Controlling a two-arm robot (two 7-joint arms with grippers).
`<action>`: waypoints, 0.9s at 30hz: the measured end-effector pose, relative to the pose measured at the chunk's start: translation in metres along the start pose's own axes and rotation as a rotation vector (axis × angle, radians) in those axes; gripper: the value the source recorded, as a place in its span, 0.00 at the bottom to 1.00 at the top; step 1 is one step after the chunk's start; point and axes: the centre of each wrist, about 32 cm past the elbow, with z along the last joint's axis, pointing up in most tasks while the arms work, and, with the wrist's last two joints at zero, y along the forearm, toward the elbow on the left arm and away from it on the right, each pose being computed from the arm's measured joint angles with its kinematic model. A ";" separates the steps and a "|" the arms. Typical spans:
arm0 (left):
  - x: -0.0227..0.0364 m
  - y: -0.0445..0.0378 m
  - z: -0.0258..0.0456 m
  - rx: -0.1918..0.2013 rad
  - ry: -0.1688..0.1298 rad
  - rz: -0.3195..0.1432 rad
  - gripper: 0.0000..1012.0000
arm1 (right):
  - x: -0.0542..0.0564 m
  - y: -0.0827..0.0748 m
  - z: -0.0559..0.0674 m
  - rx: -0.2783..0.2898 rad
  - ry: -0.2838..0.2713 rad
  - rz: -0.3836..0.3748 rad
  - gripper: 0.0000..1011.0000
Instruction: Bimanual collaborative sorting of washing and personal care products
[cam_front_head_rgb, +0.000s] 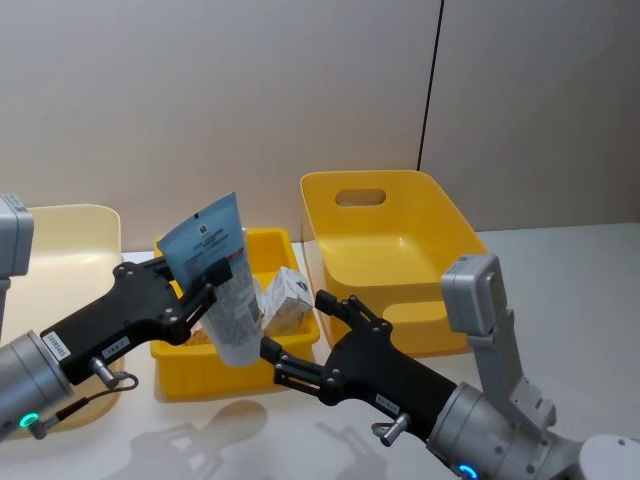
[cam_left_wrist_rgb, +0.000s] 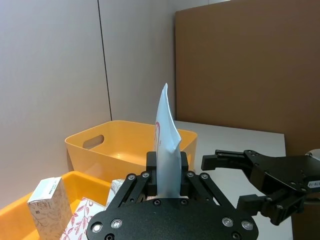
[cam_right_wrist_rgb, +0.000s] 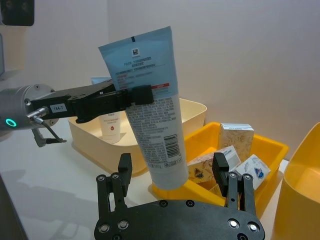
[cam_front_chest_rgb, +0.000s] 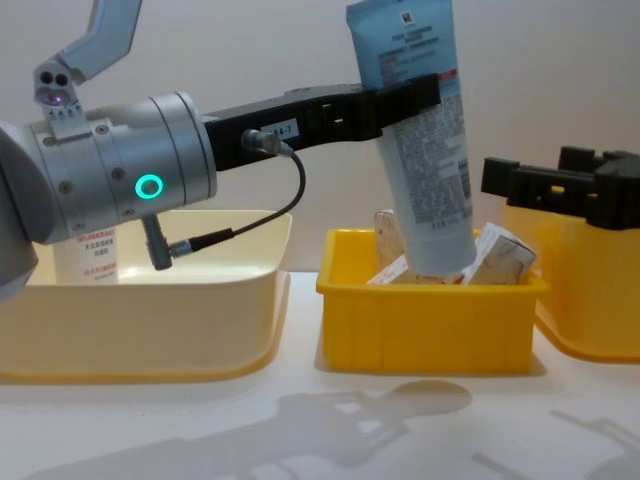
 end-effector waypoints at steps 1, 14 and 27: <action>0.0000 0.0000 0.0000 0.000 0.000 0.000 0.23 | 0.000 0.000 0.000 0.000 -0.002 0.001 0.99; 0.0000 0.0000 0.0000 0.000 0.000 0.000 0.23 | -0.010 0.013 -0.001 -0.013 -0.065 -0.024 0.99; 0.0000 0.0000 0.0000 0.000 0.000 0.000 0.23 | -0.014 0.037 -0.008 -0.017 -0.109 -0.013 0.99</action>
